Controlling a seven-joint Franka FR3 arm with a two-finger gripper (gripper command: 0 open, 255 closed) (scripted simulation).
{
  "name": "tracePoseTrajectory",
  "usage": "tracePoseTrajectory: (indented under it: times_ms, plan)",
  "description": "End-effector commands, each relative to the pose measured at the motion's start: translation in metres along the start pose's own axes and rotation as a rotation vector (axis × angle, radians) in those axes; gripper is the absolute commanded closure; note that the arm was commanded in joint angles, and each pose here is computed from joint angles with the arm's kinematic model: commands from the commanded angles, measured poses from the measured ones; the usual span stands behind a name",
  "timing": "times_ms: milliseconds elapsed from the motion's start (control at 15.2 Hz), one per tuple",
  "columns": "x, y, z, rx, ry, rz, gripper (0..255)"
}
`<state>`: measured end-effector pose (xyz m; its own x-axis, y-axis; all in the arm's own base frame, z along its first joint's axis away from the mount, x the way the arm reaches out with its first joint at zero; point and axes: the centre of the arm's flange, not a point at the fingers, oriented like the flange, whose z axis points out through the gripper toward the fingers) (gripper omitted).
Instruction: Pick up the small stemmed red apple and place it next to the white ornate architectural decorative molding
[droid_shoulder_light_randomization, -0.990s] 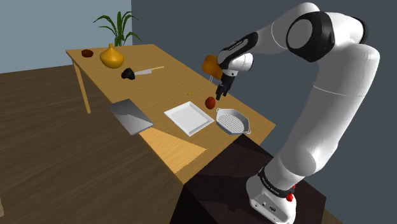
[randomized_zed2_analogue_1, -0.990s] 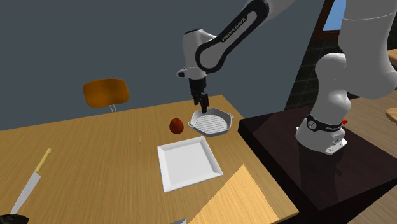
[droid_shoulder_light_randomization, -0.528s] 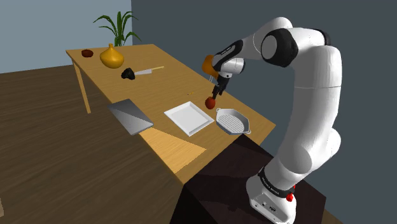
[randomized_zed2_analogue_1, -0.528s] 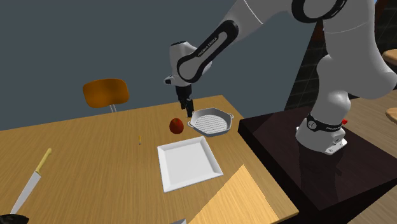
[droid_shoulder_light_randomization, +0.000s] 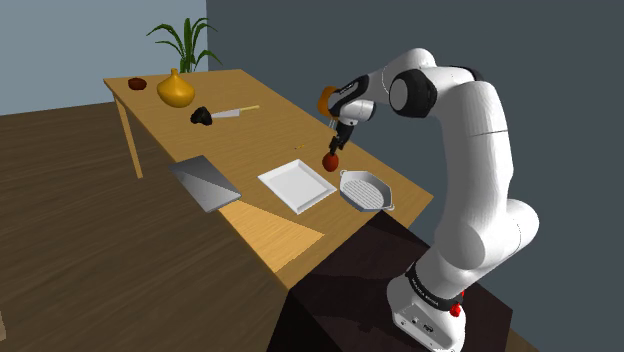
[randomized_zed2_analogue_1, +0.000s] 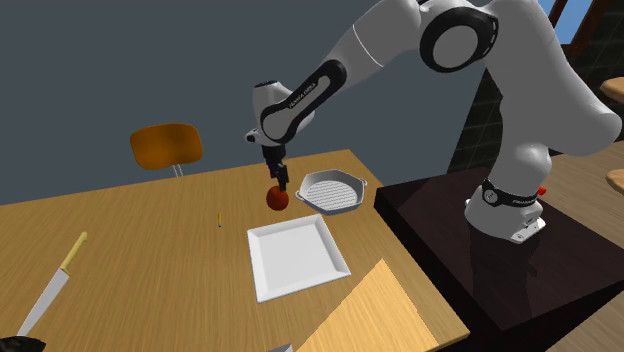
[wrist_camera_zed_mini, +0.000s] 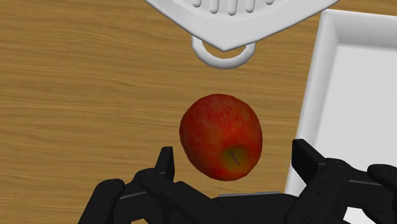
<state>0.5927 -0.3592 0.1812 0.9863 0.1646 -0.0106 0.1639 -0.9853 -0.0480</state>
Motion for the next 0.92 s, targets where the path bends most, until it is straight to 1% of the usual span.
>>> tracePoseTrajectory:
  times_ms: [0,264,726,792,858]
  plan:
    - [0.002,0.001,0.011,0.0,0.001,-0.001,0]
    - [0.002,0.001,0.03,0.0,0.001,-0.001,0]
    - [0.002,0.001,0.03,0.0,0.001,-0.001,0]
    - [0.002,0.001,0.03,0.0,0.001,-0.001,255]
    - [0.002,0.001,0.03,0.0,0.001,-0.001,255]
